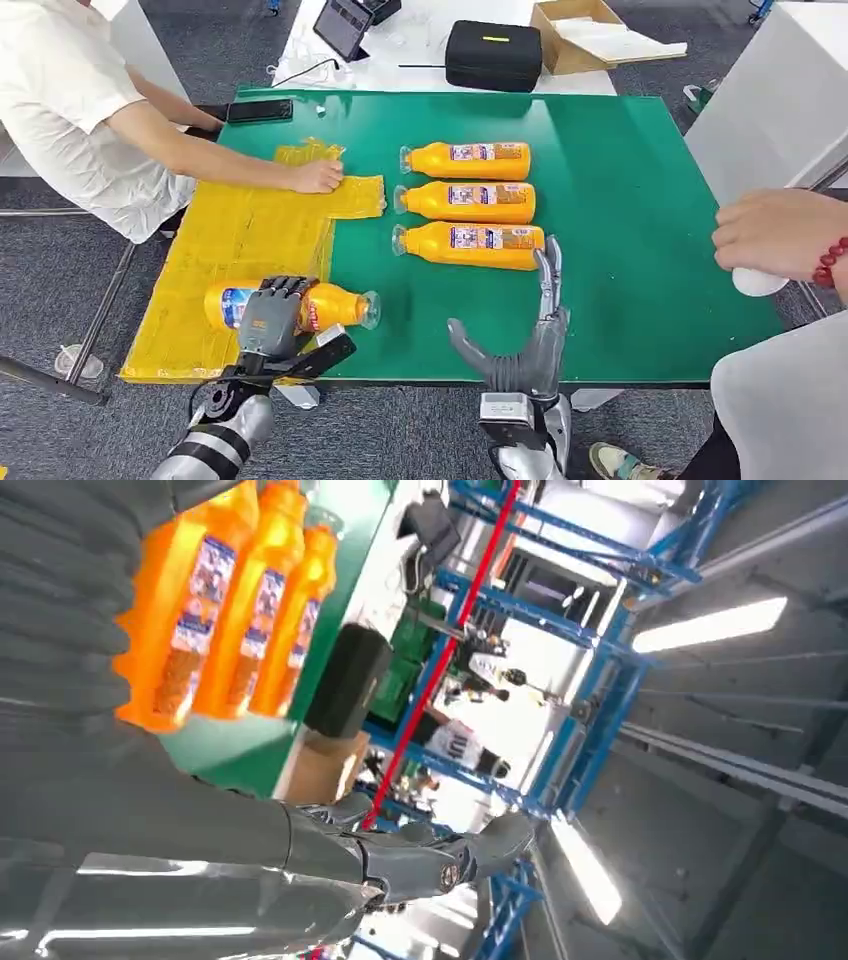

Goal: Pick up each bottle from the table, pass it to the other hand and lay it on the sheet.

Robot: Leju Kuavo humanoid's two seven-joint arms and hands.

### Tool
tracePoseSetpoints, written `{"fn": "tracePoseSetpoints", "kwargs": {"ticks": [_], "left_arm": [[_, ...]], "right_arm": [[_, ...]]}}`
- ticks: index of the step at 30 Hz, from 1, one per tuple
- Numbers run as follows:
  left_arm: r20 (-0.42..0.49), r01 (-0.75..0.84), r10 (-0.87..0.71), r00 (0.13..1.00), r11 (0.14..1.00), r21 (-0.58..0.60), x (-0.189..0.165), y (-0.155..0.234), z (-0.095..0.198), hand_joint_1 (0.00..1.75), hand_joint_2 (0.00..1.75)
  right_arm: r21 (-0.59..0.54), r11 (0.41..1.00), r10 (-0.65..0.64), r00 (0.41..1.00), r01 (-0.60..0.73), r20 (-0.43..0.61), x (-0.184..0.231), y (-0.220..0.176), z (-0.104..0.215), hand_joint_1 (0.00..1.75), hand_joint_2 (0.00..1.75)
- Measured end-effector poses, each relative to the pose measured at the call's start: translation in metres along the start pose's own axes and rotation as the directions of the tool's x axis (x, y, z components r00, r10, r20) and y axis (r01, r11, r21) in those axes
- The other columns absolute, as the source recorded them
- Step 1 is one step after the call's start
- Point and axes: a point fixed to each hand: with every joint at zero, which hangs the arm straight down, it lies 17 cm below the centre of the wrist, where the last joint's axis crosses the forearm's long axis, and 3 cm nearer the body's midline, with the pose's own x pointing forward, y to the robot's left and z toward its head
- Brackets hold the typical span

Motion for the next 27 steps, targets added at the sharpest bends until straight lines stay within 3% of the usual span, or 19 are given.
{"fn": "tracePoseSetpoints", "kwargs": {"ticks": [1, 2, 5, 19, 27], "left_arm": [[0.008, 0.000, 0.000, 1.000, 1.000, -0.021, 0.000, -0.003, 0.000, 1.45, 1.75], [0.011, -0.001, 0.002, 1.000, 0.999, -0.033, -0.001, -0.004, 0.000, 1.01, 1.75], [0.012, -0.006, 0.007, 1.000, 0.997, -0.075, -0.005, -0.009, 0.000, 0.05, 1.75], [-0.105, -0.009, -0.019, 0.994, 0.965, -0.263, -0.035, -0.031, -0.001, 0.00, 1.75], [-0.111, -0.007, -0.025, 0.993, 0.960, -0.278, -0.038, -0.031, -0.003, 0.00, 1.75]], "right_arm": [[0.005, 1.000, -0.005, 1.000, 0.005, -0.002, 0.000, 0.002, 0.001, 0.00, 1.75], [0.008, 1.000, -0.008, 1.000, 0.008, -0.004, -0.001, 0.003, 0.001, 0.00, 1.75], [0.016, 1.000, -0.022, 1.000, 0.023, -0.009, -0.003, 0.006, 0.002, 0.00, 1.75], [0.042, 0.998, -0.044, 0.998, 0.046, -0.046, -0.017, 0.013, 0.008, 0.00, 1.75], [0.049, 0.998, -0.040, 0.998, 0.042, -0.052, -0.020, 0.014, 0.009, 0.00, 1.75]]}}
